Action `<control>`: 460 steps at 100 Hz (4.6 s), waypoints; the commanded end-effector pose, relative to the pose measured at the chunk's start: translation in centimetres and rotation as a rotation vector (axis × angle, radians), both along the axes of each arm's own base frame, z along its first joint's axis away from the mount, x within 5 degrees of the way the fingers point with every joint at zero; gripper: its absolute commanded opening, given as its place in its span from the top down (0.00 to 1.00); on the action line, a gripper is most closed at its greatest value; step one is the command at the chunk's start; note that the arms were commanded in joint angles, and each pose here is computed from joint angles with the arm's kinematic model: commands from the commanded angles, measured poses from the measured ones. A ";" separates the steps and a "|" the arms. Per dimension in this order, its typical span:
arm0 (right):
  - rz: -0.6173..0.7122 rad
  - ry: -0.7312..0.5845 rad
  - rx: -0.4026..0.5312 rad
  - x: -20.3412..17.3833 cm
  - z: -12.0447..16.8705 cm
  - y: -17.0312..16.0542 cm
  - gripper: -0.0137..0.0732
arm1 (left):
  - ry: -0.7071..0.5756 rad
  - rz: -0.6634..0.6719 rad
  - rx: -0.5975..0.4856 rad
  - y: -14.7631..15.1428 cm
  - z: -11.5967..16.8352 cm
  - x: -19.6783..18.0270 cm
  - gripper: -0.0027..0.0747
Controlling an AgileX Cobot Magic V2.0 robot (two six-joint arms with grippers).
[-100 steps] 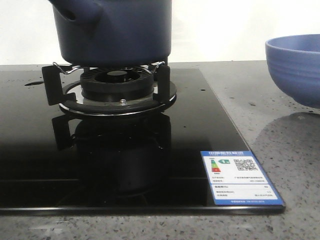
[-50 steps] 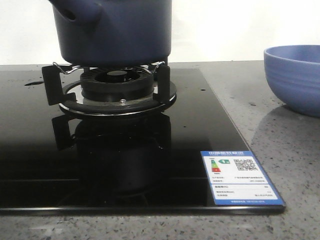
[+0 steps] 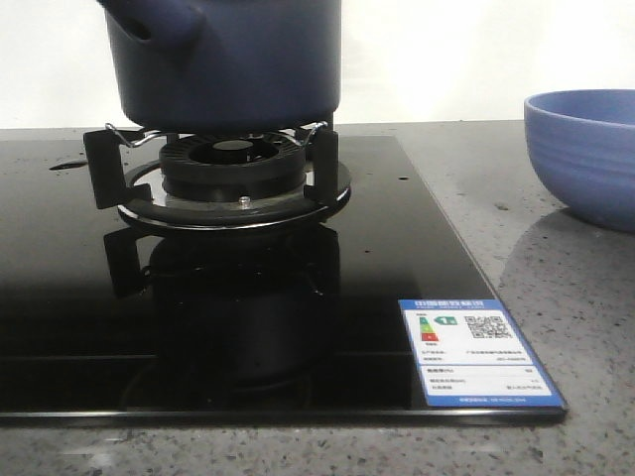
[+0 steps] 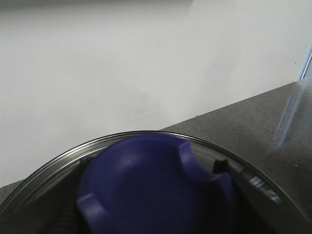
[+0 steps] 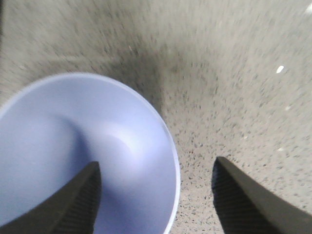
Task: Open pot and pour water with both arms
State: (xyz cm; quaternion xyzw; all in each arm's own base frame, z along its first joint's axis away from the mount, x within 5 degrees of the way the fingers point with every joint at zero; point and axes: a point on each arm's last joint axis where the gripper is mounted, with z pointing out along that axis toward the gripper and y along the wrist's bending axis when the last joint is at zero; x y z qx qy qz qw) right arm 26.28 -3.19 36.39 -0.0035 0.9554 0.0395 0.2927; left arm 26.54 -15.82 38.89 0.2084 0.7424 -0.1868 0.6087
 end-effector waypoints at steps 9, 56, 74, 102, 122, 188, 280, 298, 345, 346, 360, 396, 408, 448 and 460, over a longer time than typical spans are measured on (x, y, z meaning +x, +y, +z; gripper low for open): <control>-0.004 -0.157 -0.019 -1.9 3.5 0.2 0.34 | -0.151 0.006 -0.068 -1.2 2.8 0.3 0.53; -0.002 -0.203 -0.028 -3.5 4.8 0.6 0.34 | -0.105 -0.005 -0.009 -2.7 0.8 2.4 0.53; -0.002 -0.203 -0.028 -3.5 4.8 0.6 0.34 | -0.089 -0.010 0.000 -2.7 0.4 2.3 0.53; -0.002 -0.208 -0.023 -3.4 4.8 0.6 0.34 | -0.065 -0.012 0.015 -2.9 -0.5 2.6 0.53; -0.002 -0.208 -0.023 -3.4 4.8 0.6 0.34 | -0.063 -0.004 0.017 -2.7 -0.6 2.8 0.40; -0.002 -0.212 -0.016 -3.4 4.8 0.6 0.34 | -0.135 0.024 -0.031 1.0 4.0 -0.5 0.27; 0.132 -0.859 0.212 -8.0 7.8 4.0 0.91 | -0.369 0.210 -0.112 10.5 9.7 -10.9 0.99; 0.185 -0.959 0.122 -11.0 4.7 4.5 0.91 | -0.448 0.289 -0.153 12.4 5.4 -14.6 0.99; 0.103 -1.001 0.035 -18.0 -6.6 5.0 0.91 | -0.474 0.303 -0.194 14.8 -8.1 -22.3 0.99; 0.100 -1.005 0.033 -18.1 -6.6 5.0 0.91 | -0.474 0.303 -0.194 14.8 -8.3 -22.4 0.99; 0.103 -1.023 0.038 -18.6 -6.9 5.1 0.91 | -0.496 0.298 -0.206 14.9 -8.7 -23.1 0.99; 0.098 -1.027 0.062 -18.7 -6.8 5.1 0.91 | -0.492 0.296 -0.204 14.9 -8.8 -23.1 0.99; 0.098 -1.027 0.062 -18.7 -6.8 5.1 0.91 | -0.492 0.296 -0.204 14.9 -8.8 -23.1 0.99; 0.098 -1.027 0.062 -18.7 -6.8 5.1 0.91 | -0.510 0.297 -0.109 14.8 -9.0 -23.0 0.99; 0.098 -1.027 0.062 -18.7 -6.8 5.1 0.91 | -0.477 0.364 -0.099 15.0 -10.0 -22.6 0.99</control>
